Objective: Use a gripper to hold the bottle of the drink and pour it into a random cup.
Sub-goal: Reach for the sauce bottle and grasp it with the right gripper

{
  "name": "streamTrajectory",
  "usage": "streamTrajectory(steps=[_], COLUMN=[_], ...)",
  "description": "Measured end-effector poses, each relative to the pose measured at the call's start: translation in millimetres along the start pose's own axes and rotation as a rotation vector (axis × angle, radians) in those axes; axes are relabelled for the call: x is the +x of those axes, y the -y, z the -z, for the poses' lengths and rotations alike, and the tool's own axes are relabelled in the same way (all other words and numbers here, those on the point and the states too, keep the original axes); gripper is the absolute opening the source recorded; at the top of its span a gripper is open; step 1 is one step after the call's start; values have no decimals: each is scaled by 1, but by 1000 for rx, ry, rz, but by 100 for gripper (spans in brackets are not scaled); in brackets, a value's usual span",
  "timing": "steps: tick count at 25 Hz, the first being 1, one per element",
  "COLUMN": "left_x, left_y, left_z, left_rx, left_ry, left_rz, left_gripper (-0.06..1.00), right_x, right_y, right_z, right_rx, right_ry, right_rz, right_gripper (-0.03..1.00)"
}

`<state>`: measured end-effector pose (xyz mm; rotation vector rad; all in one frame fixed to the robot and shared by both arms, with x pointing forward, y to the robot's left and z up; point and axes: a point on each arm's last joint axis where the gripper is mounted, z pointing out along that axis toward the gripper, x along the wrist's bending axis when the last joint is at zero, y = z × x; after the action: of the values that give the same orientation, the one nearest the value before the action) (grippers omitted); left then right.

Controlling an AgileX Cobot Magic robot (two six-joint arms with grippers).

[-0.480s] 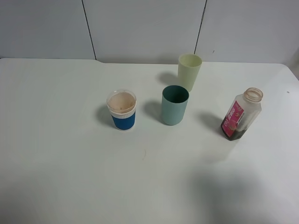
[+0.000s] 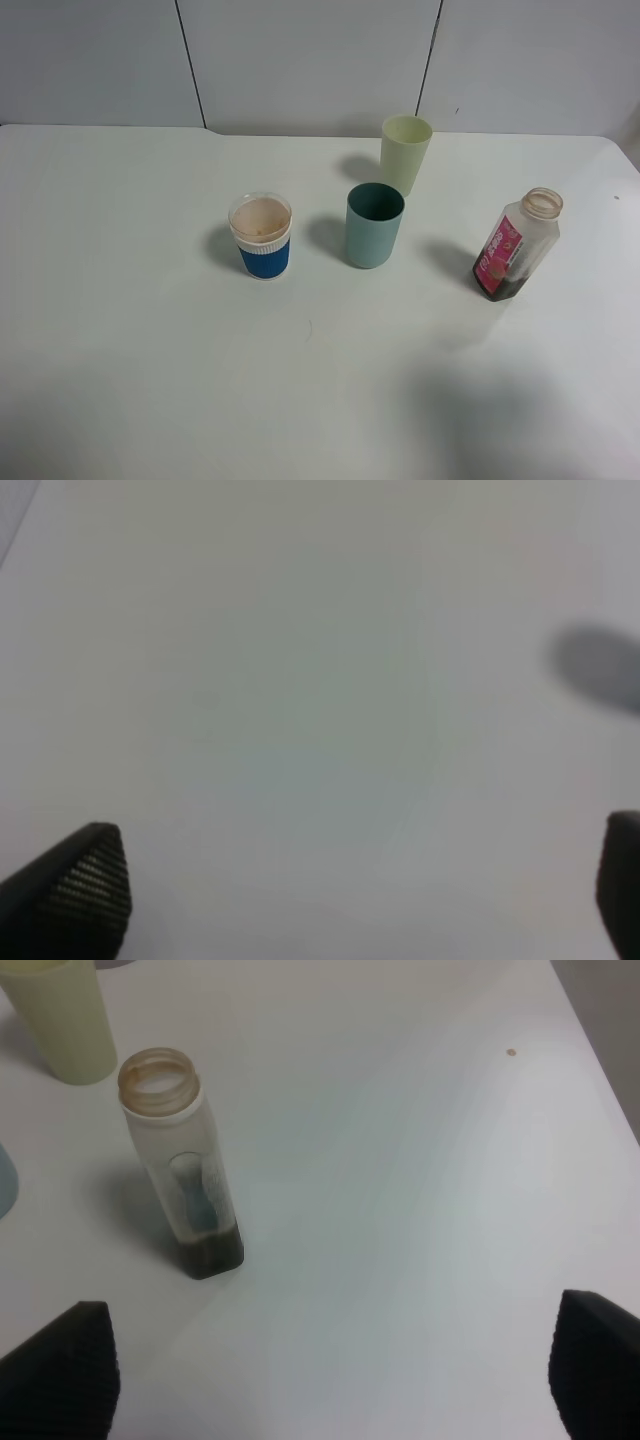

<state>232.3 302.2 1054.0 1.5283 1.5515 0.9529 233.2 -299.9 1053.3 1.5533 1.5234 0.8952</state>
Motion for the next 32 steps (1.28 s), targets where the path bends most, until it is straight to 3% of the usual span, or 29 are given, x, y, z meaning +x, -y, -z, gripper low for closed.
streamTrajectory(steps=[13, 25, 32], left_x=[0, 0, 0], left_y=[0, 0, 0], left_z=[0, 0, 0], left_rx=[0, 0, 0], left_ry=[0, 0, 0], left_rz=[0, 0, 0], left_gripper=[93, 93, 93], right_x=[0, 5, 6], right_y=[-47, -56, -43], right_z=[-29, -96, -135], right_rx=[109, 422, 567], right_ry=[-7, -52, -59], right_rz=[1, -36, -51], right_gripper=[84, 84, 84])
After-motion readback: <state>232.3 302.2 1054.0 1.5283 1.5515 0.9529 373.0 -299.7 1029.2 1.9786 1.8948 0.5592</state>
